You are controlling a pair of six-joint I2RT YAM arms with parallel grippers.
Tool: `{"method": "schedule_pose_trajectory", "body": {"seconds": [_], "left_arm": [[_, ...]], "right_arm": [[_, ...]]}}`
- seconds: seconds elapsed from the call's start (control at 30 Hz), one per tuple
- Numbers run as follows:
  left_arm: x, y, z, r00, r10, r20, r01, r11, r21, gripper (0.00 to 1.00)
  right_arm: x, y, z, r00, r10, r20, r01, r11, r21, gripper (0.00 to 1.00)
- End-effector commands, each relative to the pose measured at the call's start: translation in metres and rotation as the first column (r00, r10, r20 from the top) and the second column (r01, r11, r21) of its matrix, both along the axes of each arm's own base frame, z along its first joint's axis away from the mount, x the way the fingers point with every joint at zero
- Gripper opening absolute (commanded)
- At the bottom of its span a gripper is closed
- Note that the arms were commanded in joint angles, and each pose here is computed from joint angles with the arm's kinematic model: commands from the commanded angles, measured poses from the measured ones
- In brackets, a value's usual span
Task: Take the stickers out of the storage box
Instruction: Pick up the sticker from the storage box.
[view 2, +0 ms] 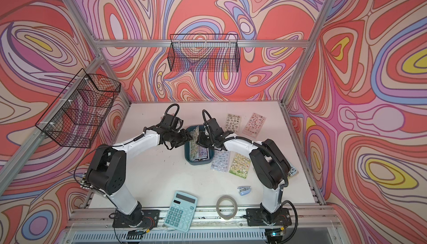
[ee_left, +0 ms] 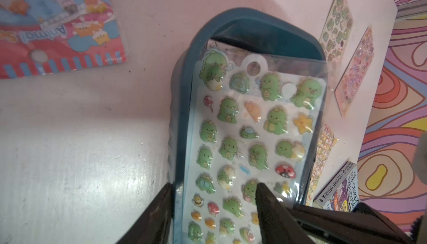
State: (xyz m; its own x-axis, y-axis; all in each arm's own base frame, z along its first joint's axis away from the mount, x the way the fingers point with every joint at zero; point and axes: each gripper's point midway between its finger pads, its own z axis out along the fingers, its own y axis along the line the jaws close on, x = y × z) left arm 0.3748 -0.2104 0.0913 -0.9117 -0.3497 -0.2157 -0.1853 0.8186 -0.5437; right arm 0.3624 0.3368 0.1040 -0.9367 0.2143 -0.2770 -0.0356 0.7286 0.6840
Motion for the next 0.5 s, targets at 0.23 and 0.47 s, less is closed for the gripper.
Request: {"method": "schedule_pose_trajectory", "body": {"seconds": [0.23, 0.47], "left_arm": [[0.009, -0.003, 0.044, 0.996, -0.021, 0.087, 0.02, 1.0, 0.01, 0.73], [0.011, 0.009, 0.077, 0.988, -0.008, 0.156, 0.003, 1.0, 0.031, 0.87]], "right_arm": [[0.017, -0.014, 0.013, 0.998, 0.02, 0.057, -0.014, 0.995, -0.099, 0.0], [0.036, -0.022, 0.068, 0.984, 0.071, 0.165, -0.068, 0.997, -0.025, 0.0]]}}
